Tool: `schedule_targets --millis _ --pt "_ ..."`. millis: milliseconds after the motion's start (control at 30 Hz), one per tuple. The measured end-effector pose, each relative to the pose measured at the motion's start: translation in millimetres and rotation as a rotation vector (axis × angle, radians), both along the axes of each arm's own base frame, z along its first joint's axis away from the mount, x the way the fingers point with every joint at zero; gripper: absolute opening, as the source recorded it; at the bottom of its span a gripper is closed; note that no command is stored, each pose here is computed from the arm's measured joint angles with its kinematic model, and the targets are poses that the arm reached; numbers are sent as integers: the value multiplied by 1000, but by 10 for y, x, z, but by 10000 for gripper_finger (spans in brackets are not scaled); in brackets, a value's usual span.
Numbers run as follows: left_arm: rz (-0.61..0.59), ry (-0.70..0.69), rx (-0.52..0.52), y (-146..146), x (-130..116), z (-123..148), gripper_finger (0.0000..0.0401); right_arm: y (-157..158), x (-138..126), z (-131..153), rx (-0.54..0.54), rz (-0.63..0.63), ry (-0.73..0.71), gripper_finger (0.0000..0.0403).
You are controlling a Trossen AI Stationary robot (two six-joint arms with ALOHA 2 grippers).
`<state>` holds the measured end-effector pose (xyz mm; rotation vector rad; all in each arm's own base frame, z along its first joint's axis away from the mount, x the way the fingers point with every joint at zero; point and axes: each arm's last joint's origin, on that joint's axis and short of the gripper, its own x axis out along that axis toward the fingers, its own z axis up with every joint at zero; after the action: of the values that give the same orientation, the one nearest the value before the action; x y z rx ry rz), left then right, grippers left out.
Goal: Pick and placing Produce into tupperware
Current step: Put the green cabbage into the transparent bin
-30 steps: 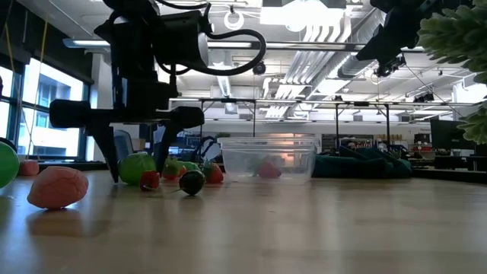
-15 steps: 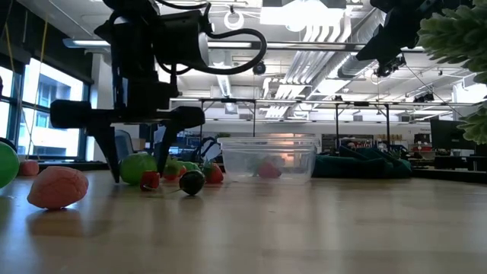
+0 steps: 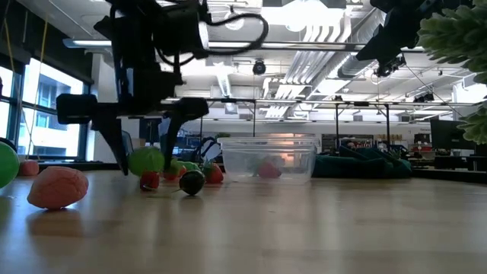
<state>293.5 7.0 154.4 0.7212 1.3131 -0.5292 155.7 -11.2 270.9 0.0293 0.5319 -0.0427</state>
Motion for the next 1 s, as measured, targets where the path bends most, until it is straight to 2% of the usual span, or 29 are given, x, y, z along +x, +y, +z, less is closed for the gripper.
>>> schedule_targets --millis 200,400,600,667,833,1000 --pt "5 -113 1 -1 -35 250 239 0 0 0 0 0 0 24" --pt "-8 -315 9 0 -34 559 238 0 0 0 0 0 0 24" --pt "-10 -567 124 53 -38 924 242 0 0 0 0 0 0 24" --pt "7 -662 141 129 -22 1043 242 0 0 0 0 0 0 24" --pt "70 -760 101 491 29 1333 237 0 0 0 0 0 0 24" --pt "119 -822 -32 911 158 1521 237 0 0 -1 0 0 1 24"
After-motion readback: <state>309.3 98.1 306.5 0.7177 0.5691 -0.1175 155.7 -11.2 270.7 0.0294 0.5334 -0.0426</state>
